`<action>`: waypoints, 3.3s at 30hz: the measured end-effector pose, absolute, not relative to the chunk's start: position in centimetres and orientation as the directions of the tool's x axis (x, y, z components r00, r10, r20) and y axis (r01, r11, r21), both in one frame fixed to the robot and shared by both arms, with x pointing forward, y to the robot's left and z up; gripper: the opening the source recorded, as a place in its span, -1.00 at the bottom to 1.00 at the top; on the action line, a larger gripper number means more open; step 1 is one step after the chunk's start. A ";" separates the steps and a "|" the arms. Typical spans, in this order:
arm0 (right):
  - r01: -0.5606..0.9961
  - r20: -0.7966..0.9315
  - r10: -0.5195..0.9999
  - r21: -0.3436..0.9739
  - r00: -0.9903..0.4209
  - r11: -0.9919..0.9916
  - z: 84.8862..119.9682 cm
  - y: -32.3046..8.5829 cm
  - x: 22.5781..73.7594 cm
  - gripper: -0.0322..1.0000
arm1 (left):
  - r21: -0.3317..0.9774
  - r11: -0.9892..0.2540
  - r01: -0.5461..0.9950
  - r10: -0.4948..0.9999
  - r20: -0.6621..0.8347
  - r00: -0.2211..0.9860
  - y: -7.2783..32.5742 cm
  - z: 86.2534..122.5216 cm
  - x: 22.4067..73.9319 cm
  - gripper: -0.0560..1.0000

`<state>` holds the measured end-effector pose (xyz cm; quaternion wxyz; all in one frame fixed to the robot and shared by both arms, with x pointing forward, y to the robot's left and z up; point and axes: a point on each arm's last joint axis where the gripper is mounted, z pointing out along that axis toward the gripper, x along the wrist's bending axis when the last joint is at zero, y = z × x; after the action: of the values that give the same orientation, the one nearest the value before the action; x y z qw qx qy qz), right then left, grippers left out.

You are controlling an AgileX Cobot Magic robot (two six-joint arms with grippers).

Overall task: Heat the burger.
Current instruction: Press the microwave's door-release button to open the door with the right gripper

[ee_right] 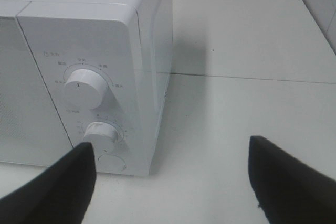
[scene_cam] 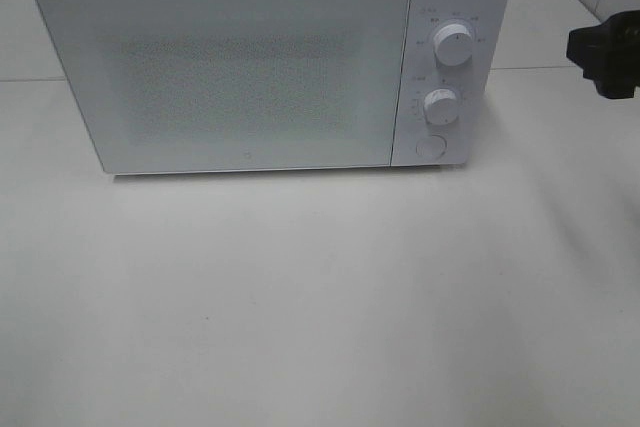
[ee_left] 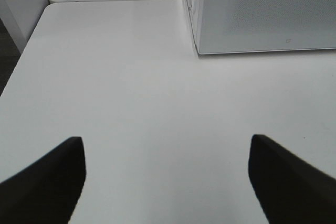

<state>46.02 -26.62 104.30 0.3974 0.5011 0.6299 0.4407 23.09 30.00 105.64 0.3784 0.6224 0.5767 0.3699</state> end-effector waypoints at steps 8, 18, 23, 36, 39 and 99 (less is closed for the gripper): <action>0.286 -0.044 0.979 0.953 -0.201 0.102 101.8 -26.2 47.9 0.54 | 0.898 -0.049 0.438 0.998 0.024 0.061 30.0 105.6 23.1 0.57; 0.228 -0.025 0.972 0.970 -0.235 0.080 97.9 -25.9 47.6 0.54 | 0.898 -0.049 0.438 0.998 0.024 0.061 30.0 105.6 23.1 0.57; 0.229 -0.034 0.978 0.970 -0.207 0.083 96.8 -26.1 47.7 0.54 | 0.898 -0.049 0.438 0.998 0.024 0.061 30.0 105.6 23.1 0.57; 0.174 -0.123 0.978 0.973 -0.170 0.153 95.0 -22.7 46.9 0.54 | 0.898 -0.049 0.438 0.998 0.024 0.061 30.0 105.6 23.1 0.57; 0.159 -0.114 0.978 0.977 -0.173 0.142 94.7 -21.8 46.8 0.54 | 0.898 -0.049 0.438 0.998 0.024 0.061 30.0 105.6 23.1 0.57; 0.240 0.942 0.245 0.190 0.228 -0.952 91.3 -17.7 45.6 -0.94 | 0.898 -0.049 0.438 0.998 0.024 0.061 30.0 105.6 23.1 0.57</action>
<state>45.55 -17.73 91.28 0.0023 0.7835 0.1548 0.6017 23.09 30.00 105.64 0.3784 0.6224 0.5767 0.3699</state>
